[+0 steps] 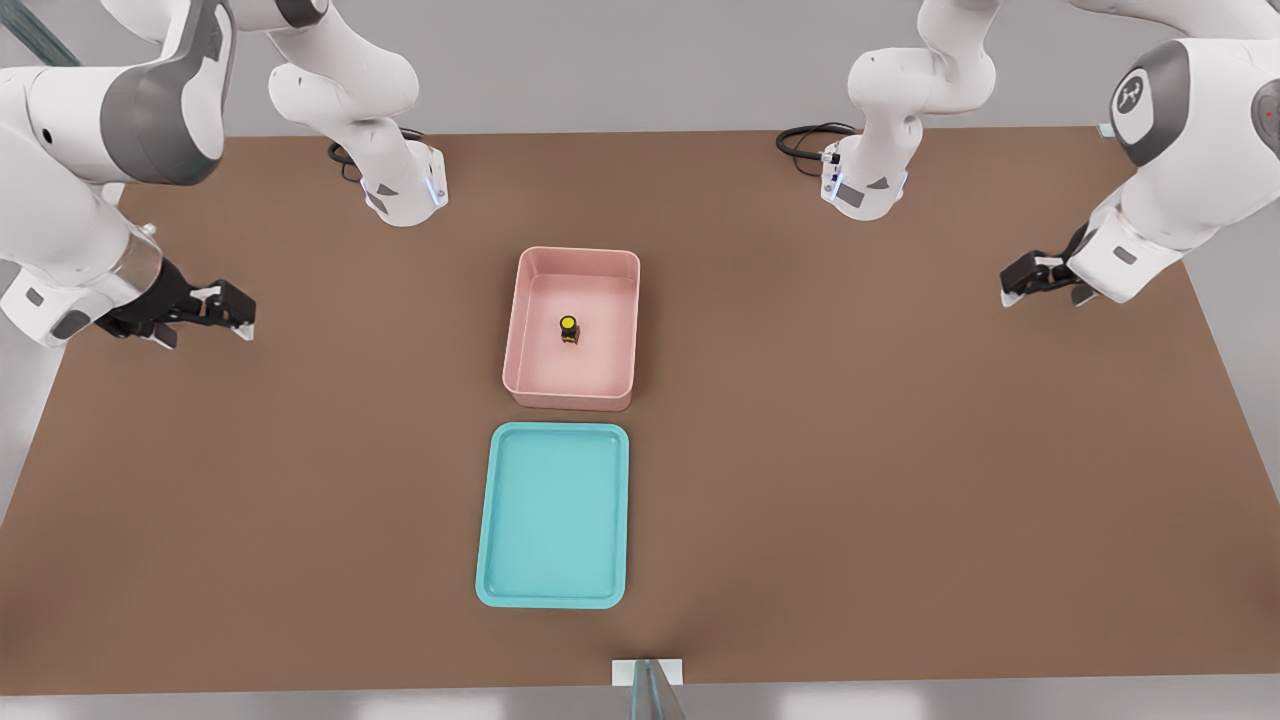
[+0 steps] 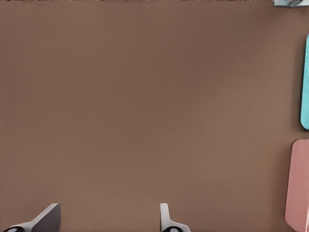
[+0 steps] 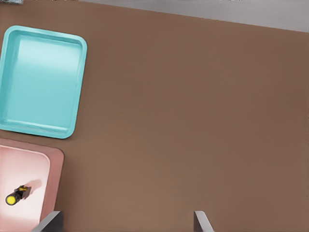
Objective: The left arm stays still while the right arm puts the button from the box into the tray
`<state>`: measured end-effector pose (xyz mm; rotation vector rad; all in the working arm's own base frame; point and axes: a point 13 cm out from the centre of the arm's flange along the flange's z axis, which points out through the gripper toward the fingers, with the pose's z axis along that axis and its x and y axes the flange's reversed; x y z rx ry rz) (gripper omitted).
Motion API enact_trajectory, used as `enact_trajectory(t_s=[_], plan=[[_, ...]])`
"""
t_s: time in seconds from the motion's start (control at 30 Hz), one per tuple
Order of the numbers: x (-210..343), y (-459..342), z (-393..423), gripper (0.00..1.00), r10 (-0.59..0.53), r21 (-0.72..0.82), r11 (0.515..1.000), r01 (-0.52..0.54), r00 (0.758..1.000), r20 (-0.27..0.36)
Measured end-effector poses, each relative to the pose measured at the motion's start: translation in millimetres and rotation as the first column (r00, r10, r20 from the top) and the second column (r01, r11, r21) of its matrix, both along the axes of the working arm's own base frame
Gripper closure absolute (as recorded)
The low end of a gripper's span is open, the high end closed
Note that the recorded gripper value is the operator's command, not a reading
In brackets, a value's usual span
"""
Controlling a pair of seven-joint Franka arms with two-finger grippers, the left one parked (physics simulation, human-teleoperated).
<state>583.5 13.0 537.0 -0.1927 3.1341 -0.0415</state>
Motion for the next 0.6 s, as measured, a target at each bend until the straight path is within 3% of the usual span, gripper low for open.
enact_trajectory(t_s=[0.1, 0.13, 0.17, 0.2, 0.23, 0.27, 0.3, 0.33, 0.4, 0.43, 0.53, 0.6], plan=[[0.5, 21.4, -5.4, 0.00, 0.036, 0.001, 0.999, -0.036, 0.999, -0.004], [-5.0, 83.9, -16.0, 0.00, 0.132, -0.006, 0.991, -0.132, 0.991, -0.025], [-25.4, 186.1, -33.4, 0.00, 0.285, -0.023, 0.958, -0.286, 0.957, -0.052], [-70.4, 293.1, -52.3, 0.00, 0.449, -0.024, 0.892, -0.452, 0.890, -0.084], [-117.0, 366.0, -57.7, 0.00, 0.549, -0.012, 0.834, -0.552, 0.831, -0.091], [-154.8, 409.6, -62.2, 0.00, 0.601, -0.001, 0.797, -0.604, 0.793, -0.099], [-183.6, 431.7, -76.4, 0.00, 0.620, 0.009, 0.781, -0.624, 0.774, -0.126], [-213.9, 436.3, -116.0, 0.00, 0.622, 0.016, 0.776, -0.631, 0.760, -0.191], [-243.8, 434.6, -211.8, 0.00, 0.578, -0.017, 0.795, -0.607, 0.765, -0.285], [-238.6, 433.2, -248.7, 0.00, 0.539, -0.032, 0.819, -0.573, 0.788, -0.299], [-215.7, 423.1, -323.4, 0.00, 0.420, -0.083, 0.888, -0.453, 0.870, -0.258], [-225.9, 403.8, -365.2, 0.00, 0.362, -0.118, 0.912, -0.393, 0.906, -0.218]])
